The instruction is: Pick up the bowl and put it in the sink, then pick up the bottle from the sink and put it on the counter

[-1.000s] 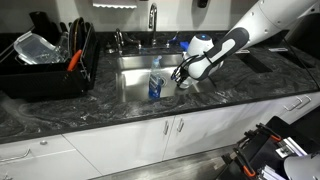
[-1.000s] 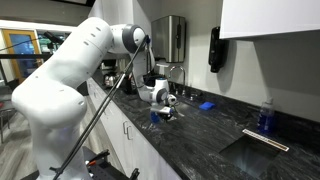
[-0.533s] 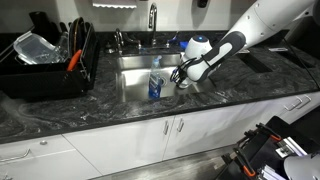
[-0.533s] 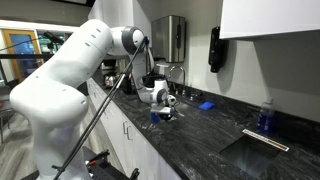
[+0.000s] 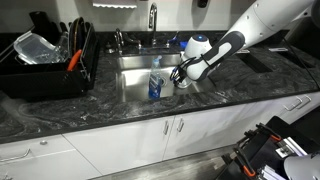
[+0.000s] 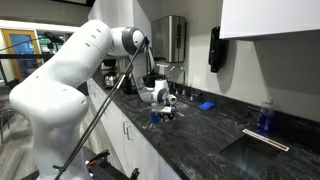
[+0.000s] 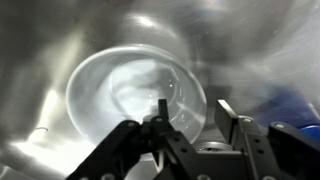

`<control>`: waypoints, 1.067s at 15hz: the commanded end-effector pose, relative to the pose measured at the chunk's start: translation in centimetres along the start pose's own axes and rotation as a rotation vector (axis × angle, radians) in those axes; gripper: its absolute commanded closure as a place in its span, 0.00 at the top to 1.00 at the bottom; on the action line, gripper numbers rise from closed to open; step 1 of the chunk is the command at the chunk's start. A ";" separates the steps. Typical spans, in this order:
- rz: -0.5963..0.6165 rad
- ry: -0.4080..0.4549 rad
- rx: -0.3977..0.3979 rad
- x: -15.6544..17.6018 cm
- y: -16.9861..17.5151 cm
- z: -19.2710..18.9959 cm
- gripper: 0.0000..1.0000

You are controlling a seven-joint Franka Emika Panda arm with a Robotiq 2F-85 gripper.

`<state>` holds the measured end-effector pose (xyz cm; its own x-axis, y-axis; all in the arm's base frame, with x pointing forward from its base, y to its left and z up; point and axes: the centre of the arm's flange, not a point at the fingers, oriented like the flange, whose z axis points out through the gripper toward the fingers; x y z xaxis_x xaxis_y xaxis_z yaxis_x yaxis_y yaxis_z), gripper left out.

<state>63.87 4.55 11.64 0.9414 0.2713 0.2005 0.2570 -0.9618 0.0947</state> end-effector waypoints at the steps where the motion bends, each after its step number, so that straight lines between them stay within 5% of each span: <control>1: -0.006 -0.002 -0.011 0.4 0.0 0.1 0.83; 4: -0.002 -0.037 0.055 0.5 -0.2 -1.7 1.00; 12: 0.032 -0.061 0.126 1.7 -0.1 -8.2 1.00; 16: -0.093 -0.003 0.171 1.8 0.0 -10.9 1.00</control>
<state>64.75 6.08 20.67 0.9416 0.2818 0.1845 0.2918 -0.9561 -0.0288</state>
